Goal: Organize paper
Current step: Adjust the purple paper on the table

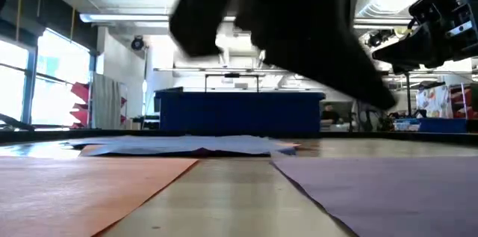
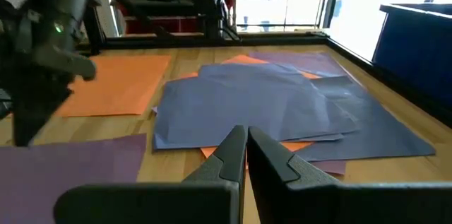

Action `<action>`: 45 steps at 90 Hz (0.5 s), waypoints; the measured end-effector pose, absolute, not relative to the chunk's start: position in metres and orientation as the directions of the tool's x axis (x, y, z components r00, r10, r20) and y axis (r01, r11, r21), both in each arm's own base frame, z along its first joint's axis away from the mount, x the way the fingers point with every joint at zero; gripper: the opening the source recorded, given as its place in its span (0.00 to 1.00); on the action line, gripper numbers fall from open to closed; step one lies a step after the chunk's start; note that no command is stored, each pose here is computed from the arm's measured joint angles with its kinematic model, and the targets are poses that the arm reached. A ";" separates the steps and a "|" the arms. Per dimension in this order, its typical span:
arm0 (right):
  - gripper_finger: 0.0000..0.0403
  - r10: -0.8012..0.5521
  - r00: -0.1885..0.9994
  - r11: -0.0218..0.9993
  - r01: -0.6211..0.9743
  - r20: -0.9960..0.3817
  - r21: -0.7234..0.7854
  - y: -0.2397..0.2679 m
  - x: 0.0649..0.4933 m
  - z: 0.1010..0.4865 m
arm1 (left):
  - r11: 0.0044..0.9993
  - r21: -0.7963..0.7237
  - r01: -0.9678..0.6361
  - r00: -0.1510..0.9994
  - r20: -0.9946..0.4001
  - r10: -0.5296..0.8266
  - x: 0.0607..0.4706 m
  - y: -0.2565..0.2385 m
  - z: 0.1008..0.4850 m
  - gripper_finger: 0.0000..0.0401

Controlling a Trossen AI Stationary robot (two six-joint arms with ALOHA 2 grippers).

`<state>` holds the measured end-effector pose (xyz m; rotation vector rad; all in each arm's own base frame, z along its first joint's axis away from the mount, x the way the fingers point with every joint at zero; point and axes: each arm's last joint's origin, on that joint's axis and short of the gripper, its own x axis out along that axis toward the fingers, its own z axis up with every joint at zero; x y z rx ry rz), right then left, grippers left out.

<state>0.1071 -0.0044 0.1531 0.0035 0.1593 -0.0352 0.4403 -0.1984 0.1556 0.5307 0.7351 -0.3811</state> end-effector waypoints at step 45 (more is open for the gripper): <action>0.00 -0.035 0.987 0.999 0.035 -0.158 0.001 -0.004 0.107 0.153 | 0.943 0.009 0.333 0.600 -0.774 -0.205 0.450 -0.189 0.113 0.06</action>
